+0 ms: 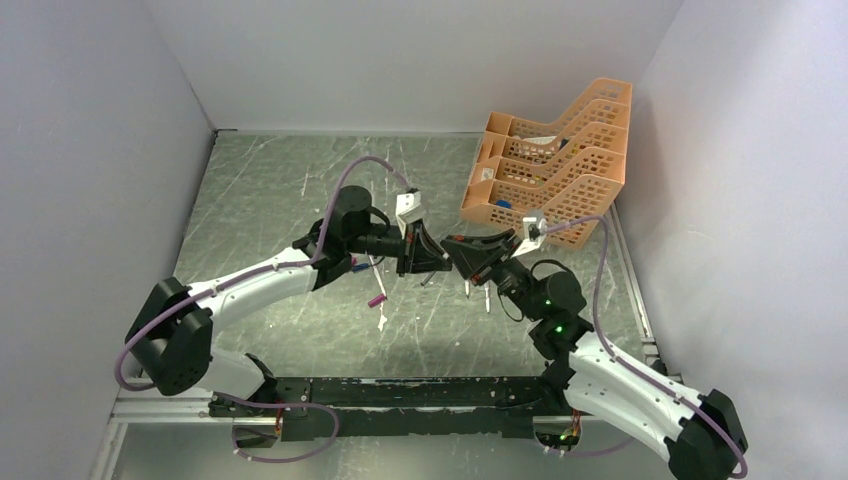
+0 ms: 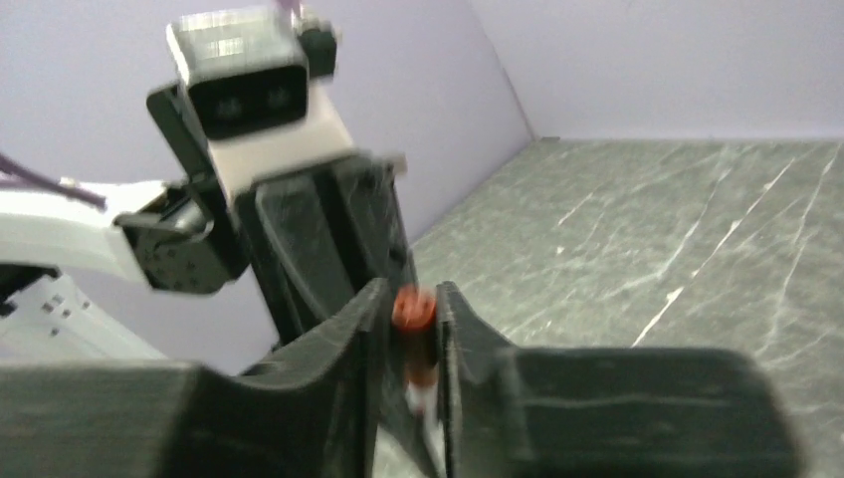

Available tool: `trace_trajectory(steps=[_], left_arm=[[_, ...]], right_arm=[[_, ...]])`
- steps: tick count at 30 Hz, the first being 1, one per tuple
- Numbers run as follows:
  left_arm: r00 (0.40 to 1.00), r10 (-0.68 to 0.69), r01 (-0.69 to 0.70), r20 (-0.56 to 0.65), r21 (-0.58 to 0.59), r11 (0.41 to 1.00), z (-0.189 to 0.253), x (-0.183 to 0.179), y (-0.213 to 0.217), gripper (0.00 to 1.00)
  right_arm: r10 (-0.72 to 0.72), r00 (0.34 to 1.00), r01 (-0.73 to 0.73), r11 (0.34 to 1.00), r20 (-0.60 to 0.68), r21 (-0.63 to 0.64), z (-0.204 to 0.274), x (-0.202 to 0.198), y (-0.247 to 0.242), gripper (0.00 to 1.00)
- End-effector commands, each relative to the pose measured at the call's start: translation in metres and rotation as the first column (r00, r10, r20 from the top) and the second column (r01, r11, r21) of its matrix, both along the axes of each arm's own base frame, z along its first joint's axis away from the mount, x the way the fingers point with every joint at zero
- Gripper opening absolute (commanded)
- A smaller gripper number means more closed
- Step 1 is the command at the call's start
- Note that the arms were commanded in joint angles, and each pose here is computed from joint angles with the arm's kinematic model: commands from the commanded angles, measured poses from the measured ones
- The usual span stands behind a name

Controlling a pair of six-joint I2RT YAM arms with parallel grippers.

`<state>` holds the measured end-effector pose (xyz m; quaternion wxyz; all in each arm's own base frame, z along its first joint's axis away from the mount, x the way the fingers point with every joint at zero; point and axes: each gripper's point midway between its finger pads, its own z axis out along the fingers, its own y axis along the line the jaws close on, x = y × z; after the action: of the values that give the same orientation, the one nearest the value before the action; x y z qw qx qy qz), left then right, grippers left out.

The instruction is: Insert the pens into the pen caps

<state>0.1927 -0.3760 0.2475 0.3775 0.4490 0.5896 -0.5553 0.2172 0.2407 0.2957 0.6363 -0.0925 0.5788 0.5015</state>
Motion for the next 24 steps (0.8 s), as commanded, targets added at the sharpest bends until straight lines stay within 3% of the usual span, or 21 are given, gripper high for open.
trace_trajectory(steps=[1, 2, 6, 8, 10, 12, 15, 17, 24], left_arm=[[0.964, 0.163, -0.128, 0.211, -0.172, 0.977, 0.053, 0.034, 0.011, 0.07], [0.963, 0.183, -0.158, 0.197, -0.137, 0.978, 0.032, 0.036, 0.015, 0.07], [0.908, 0.388, -0.395, 0.158, 0.014, 0.919, -0.023, 0.07, 0.033, 0.07], [0.817, 0.556, -0.571, 0.152, 0.078, 0.817, -0.044, 0.099, 0.052, 0.07], [0.69, 0.704, -0.723, 0.165, 0.144, 0.675, -0.062, 0.128, 0.074, 0.07], [0.602, 0.777, -0.793, 0.186, 0.256, 0.553, -0.088, 0.15, 0.09, 0.07], [0.52, 0.826, -0.83, 0.219, 0.361, 0.426, -0.109, 0.175, 0.096, 0.07], [0.488, 0.848, -0.836, 0.205, 0.39, 0.387, -0.115, 0.189, 0.09, 0.07], [0.462, 0.885, -0.804, 0.057, 0.449, 0.39, -0.129, 0.226, 0.042, 0.07]], right_arm=[[0.075, 0.985, -0.074, 0.997, -0.155, 0.016, -0.025, -0.023, 0.005, 0.31], [0.01, 0.991, 0.001, 0.996, -0.131, 0.084, -0.008, -0.018, -0.01, 0.38], [-0.177, 0.975, 0.203, 0.955, -0.134, 0.216, 0.016, -0.008, -0.055, 0.43], [-0.24, 0.96, 0.265, 0.945, -0.145, 0.192, 0.014, -0.005, -0.067, 0.44], [-0.284, 0.945, 0.301, 0.949, -0.161, 0.098, 0.0, 0.0, -0.069, 0.44], [-0.307, 0.931, 0.312, 0.95, -0.197, -0.007, -0.019, 0.004, -0.067, 0.44], [-0.312, 0.917, 0.3, 0.95, -0.249, -0.086, -0.046, 0.006, -0.063, 0.44], [-0.307, 0.913, 0.289, 0.952, -0.271, -0.104, -0.059, 0.006, -0.06, 0.44], [-0.323, 0.89, 0.281, 0.944, -0.323, -0.171, -0.081, 0.008, -0.058, 0.44]])
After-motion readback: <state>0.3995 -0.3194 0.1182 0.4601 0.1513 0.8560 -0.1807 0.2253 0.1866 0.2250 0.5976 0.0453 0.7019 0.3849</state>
